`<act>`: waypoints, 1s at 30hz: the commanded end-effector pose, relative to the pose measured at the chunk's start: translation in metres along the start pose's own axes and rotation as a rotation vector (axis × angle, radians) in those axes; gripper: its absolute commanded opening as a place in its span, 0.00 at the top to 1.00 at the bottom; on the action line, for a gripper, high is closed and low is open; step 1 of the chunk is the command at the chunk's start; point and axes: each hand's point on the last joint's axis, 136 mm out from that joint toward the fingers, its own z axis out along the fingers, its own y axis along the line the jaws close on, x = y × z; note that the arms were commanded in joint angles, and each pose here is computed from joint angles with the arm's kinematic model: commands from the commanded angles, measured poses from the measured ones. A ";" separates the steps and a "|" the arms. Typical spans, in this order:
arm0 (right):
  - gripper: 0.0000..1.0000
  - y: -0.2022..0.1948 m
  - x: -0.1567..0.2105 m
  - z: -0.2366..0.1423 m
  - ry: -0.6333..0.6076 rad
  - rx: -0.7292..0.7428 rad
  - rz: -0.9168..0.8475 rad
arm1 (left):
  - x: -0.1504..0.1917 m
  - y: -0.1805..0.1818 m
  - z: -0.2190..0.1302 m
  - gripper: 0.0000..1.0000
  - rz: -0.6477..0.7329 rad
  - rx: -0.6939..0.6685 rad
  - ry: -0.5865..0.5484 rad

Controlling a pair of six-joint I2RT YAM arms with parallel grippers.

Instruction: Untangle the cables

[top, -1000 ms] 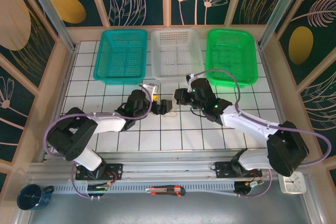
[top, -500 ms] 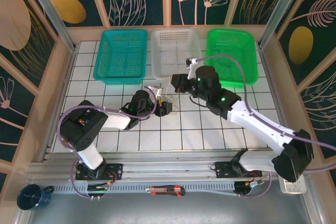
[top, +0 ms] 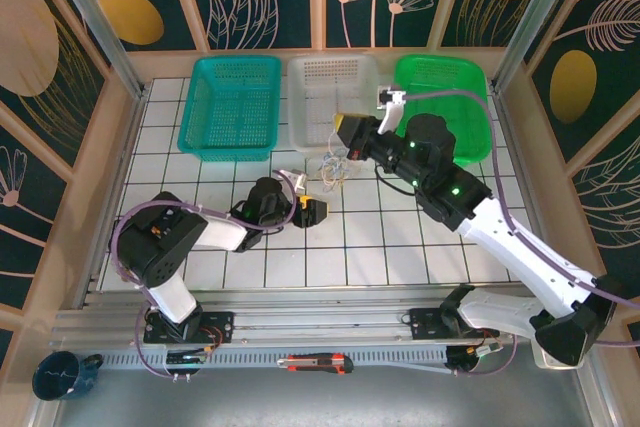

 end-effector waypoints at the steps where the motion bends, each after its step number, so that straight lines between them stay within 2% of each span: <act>1: 1.00 -0.028 0.020 -0.002 0.018 0.084 -0.015 | -0.011 -0.016 -0.013 0.27 0.015 0.044 -0.044; 8: 1.00 -0.070 0.072 -0.001 0.110 0.163 -0.015 | -0.010 -0.018 -0.035 0.11 0.008 0.027 -0.071; 14: 1.00 -0.077 0.088 -0.001 0.165 0.160 -0.040 | -0.017 -0.026 -0.052 0.07 0.018 0.031 -0.106; 17: 1.00 -0.075 0.090 -0.001 0.187 0.144 -0.054 | -0.032 -0.036 -0.062 0.06 0.039 0.048 -0.157; 23: 1.00 -0.066 0.086 -0.003 0.218 0.067 -0.065 | -0.076 -0.072 -0.082 0.03 0.179 0.127 -0.291; 30: 1.00 -0.061 0.080 -0.006 0.242 0.019 -0.072 | -0.104 -0.104 -0.097 0.03 0.404 0.188 -0.388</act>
